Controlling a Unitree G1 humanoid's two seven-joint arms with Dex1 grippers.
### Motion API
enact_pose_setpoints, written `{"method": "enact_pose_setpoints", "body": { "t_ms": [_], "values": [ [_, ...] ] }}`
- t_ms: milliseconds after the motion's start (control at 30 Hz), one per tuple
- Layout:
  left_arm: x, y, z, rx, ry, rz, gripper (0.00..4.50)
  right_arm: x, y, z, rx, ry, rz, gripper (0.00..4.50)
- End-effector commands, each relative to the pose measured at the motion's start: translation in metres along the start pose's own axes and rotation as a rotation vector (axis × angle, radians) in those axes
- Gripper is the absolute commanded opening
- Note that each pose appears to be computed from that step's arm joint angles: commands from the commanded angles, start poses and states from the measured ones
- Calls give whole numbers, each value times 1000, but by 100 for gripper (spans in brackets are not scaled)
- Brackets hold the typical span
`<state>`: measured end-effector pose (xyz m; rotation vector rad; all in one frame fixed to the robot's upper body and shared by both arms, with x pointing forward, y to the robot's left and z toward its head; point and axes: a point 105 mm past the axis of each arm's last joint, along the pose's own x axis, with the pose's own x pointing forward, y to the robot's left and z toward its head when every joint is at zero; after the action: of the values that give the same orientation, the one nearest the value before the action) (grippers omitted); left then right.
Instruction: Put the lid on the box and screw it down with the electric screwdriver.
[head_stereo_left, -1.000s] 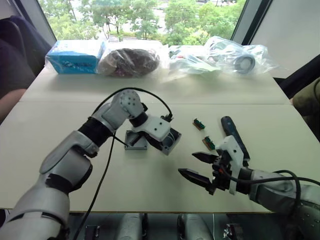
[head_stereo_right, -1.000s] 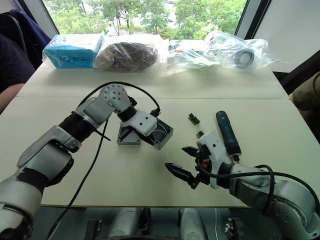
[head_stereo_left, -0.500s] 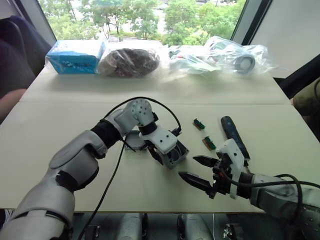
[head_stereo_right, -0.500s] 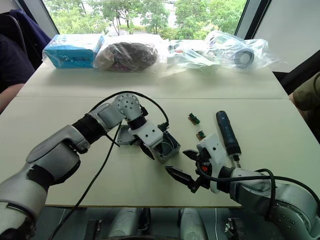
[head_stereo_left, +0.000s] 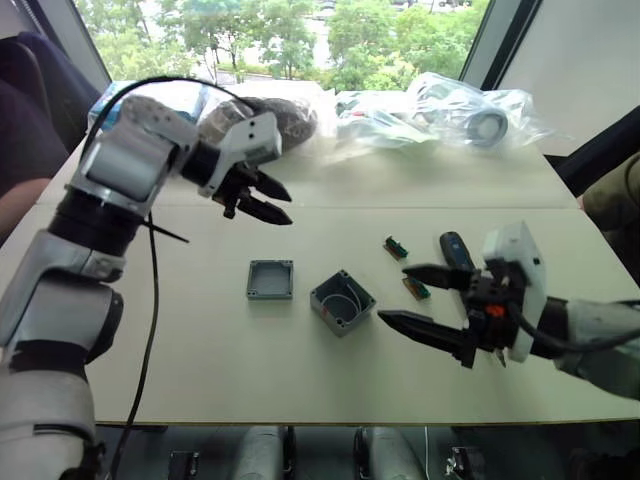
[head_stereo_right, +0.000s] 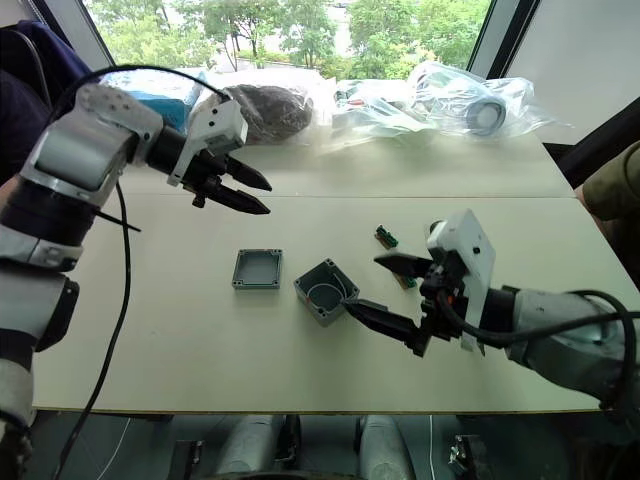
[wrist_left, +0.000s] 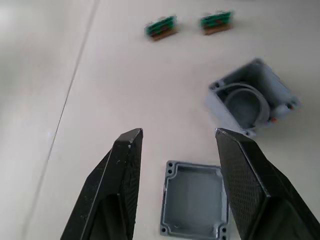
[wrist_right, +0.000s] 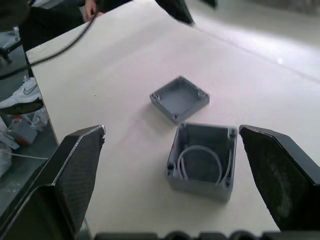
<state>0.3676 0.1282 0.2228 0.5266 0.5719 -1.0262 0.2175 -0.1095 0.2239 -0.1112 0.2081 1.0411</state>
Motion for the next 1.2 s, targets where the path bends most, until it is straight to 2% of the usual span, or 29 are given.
{"method": "enact_pose_setpoints", "body": {
  "t_ms": [33, 167, 267, 400, 667, 767, 833, 900, 1100, 1200],
  "values": [
    [-7, 3, -27, -179, 109, 237, 231, 13, -1, -10, -56, 72, 42, 450],
    [3, -17, -53, -391, 152, 284, 231, 25, -3, -16, -89, 101, 90, 450],
    [12, -20, -71, -467, 149, 309, 231, 29, -5, -22, -114, 128, 103, 450],
    [20, -25, -77, -511, 128, 299, 231, 32, -4, -26, -117, 128, 114, 450],
    [40, -29, -93, -562, 189, 327, 231, 36, -2, -27, -104, 105, 98, 450],
    [47, -33, -100, -578, 215, 329, 158, 35, -1, -27, -99, 102, 84, 450],
    [50, -35, -104, -593, 222, 332, 70, 34, -1, -27, -92, 99, 72, 450],
    [52, -36, -107, -607, 227, 336, 3, 33, -2, -27, -87, 100, 62, 450],
    [52, -36, -108, -626, 213, 357, 3, 32, -4, -26, -81, 102, 49, 450],
    [43, -30, -93, -565, 156, 399, 3, 33, -13, -18, -51, 46, 22, 450]
  ]
}}
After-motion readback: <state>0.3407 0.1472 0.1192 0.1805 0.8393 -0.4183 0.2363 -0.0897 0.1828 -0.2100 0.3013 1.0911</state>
